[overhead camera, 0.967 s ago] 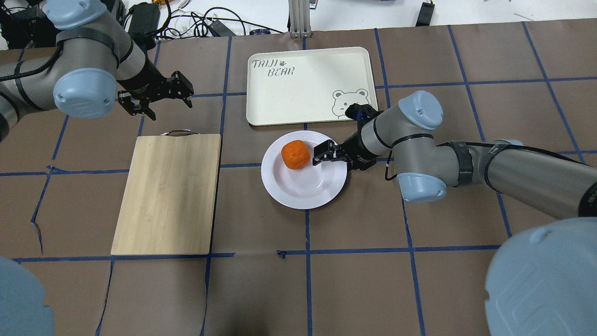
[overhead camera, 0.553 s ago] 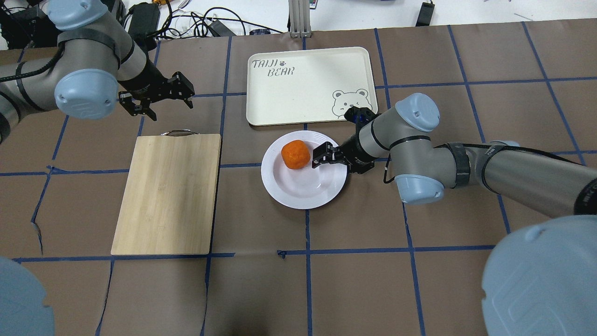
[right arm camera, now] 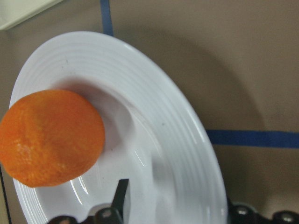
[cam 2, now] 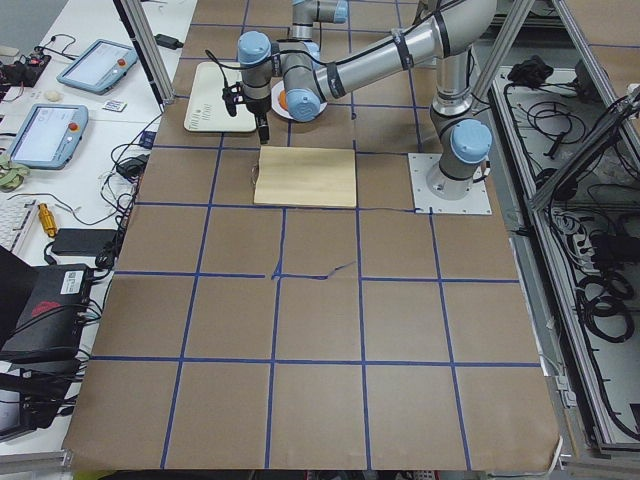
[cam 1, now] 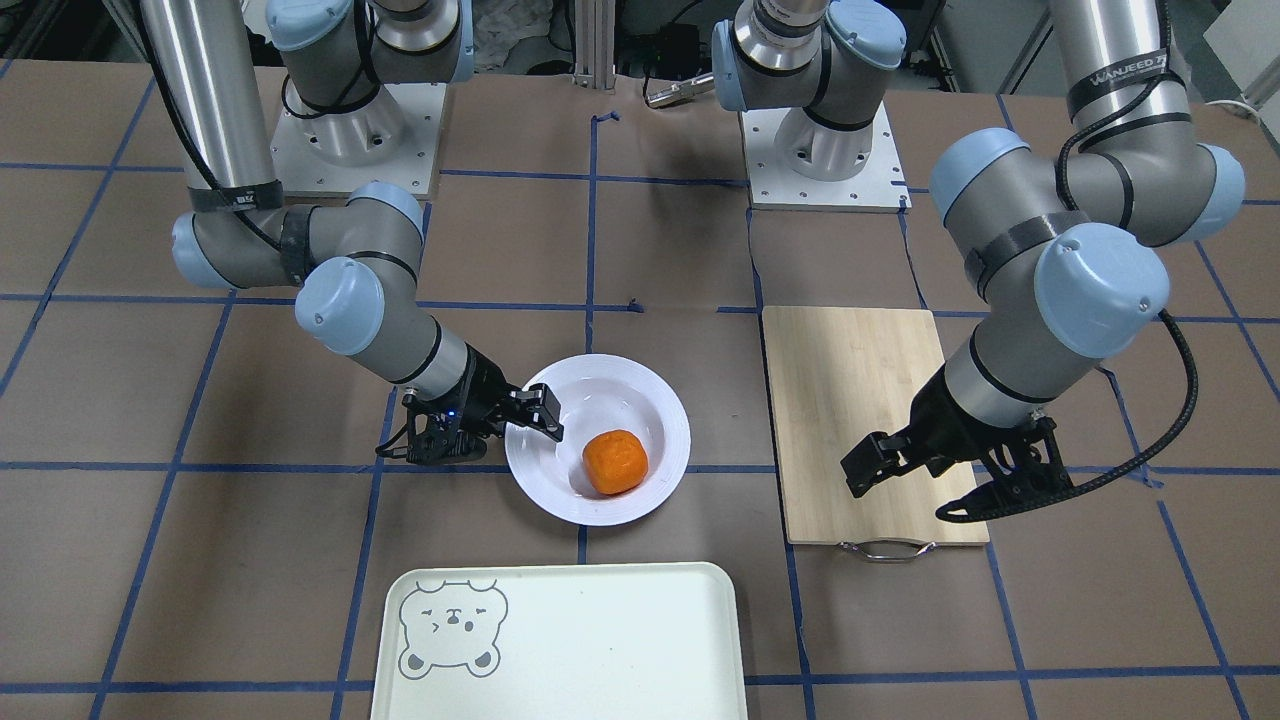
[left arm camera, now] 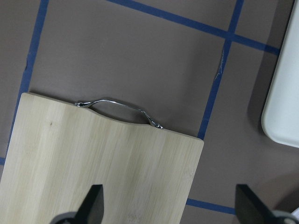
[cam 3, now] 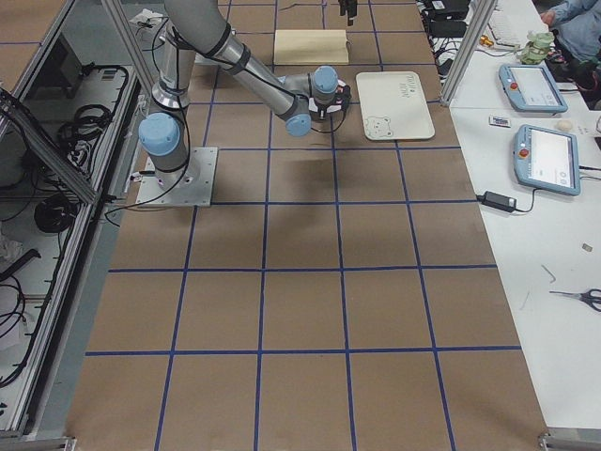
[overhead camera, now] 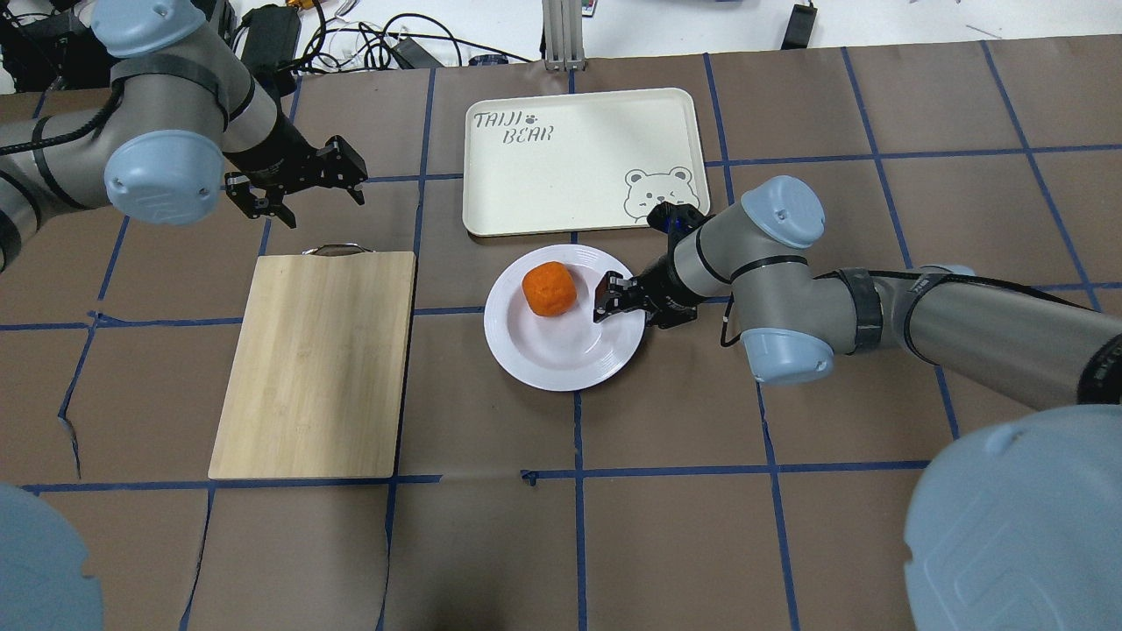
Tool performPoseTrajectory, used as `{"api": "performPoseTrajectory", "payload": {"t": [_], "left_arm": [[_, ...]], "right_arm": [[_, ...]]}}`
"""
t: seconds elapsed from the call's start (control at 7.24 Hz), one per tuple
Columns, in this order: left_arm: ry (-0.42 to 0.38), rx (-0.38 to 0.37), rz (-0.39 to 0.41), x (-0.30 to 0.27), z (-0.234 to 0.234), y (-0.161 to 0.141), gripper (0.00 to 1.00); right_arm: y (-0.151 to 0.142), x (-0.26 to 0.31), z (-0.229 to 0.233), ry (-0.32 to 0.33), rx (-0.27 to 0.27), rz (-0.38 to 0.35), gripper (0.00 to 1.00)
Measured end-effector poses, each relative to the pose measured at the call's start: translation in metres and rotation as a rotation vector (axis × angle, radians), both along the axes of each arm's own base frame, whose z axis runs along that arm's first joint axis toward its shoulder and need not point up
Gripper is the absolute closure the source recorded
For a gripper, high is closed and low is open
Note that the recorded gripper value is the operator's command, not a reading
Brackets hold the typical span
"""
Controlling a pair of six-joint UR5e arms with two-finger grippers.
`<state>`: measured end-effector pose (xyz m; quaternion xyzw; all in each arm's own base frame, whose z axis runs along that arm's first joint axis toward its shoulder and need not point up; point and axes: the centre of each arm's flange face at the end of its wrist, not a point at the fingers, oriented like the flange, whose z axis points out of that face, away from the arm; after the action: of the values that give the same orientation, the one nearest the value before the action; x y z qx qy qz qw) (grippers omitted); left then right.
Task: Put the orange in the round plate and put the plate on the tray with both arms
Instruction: 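Grip the rim of the white plate with the right gripper, then slide the plate with the right gripper onto the bear tray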
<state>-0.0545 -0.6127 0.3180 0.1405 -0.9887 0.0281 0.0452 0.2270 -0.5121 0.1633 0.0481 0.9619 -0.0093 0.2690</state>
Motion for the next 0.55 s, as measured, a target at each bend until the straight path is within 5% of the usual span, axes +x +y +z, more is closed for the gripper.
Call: {"api": "performPoseTrajectory", "payload": {"t": [0.55], "left_arm": [[-0.001,0.002,-0.001,0.0,0.0,0.0,0.0]], "right_arm": [[-0.007,-0.002,0.014,-0.003,-0.026,-0.016,1.0]]}}
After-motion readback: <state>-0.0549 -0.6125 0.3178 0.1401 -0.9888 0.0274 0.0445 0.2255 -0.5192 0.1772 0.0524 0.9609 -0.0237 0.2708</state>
